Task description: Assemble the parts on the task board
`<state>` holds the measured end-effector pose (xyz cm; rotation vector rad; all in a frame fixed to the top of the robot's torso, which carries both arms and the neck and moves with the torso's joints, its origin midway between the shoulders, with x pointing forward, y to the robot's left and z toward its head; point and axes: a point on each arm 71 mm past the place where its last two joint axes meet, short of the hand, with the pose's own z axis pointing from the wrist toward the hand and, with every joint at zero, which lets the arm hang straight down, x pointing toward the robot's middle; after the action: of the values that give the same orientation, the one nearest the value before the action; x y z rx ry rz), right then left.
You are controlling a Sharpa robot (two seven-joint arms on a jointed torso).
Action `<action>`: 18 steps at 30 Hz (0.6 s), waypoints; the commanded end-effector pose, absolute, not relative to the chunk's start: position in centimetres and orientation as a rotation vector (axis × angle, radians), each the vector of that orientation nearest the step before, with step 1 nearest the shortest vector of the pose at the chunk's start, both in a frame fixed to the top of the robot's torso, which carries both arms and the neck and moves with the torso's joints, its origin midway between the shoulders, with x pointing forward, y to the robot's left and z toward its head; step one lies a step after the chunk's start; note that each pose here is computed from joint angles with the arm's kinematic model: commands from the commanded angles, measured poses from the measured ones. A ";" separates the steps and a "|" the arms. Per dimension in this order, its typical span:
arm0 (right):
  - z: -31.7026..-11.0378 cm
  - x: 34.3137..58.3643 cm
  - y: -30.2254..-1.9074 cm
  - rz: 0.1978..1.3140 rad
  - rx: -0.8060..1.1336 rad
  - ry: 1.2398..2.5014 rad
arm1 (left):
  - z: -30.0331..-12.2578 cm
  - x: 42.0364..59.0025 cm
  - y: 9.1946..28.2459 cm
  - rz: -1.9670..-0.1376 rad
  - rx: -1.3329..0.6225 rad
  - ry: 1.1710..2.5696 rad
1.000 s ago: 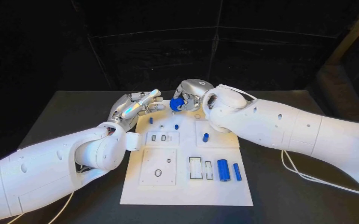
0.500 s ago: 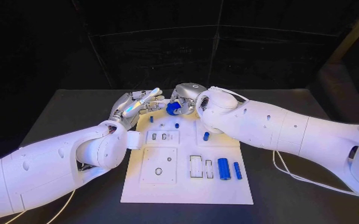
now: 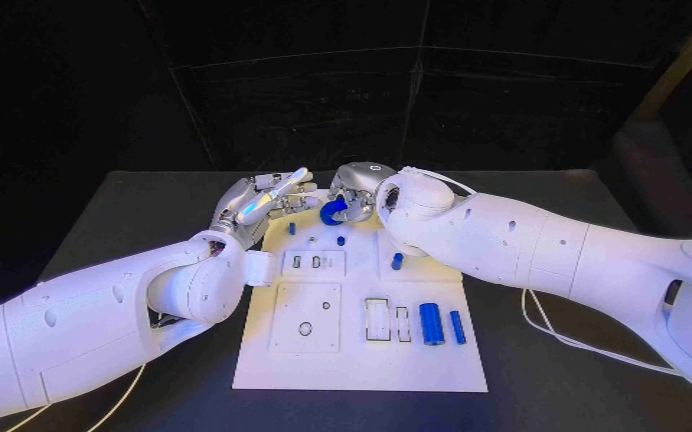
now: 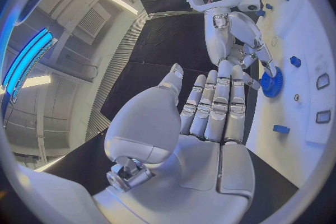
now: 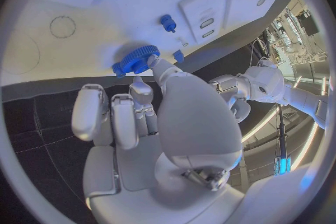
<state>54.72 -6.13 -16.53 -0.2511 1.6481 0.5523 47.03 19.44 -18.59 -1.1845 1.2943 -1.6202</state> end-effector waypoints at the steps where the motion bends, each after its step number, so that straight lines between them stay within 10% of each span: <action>1: -16.4 54.9 -6.2 0.560 -0.223 1.640 | -18.4 47.0 19.3 -1.642 -1.165 1.292; 18: -16.3 54.6 -7.8 0.613 -0.166 1.656 | -18.4 47.0 19.4 -1.642 -1.166 1.293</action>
<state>54.59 -7.46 -16.74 -0.2087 1.6925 0.5729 47.02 19.50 -18.59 -1.1846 1.2943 -1.6206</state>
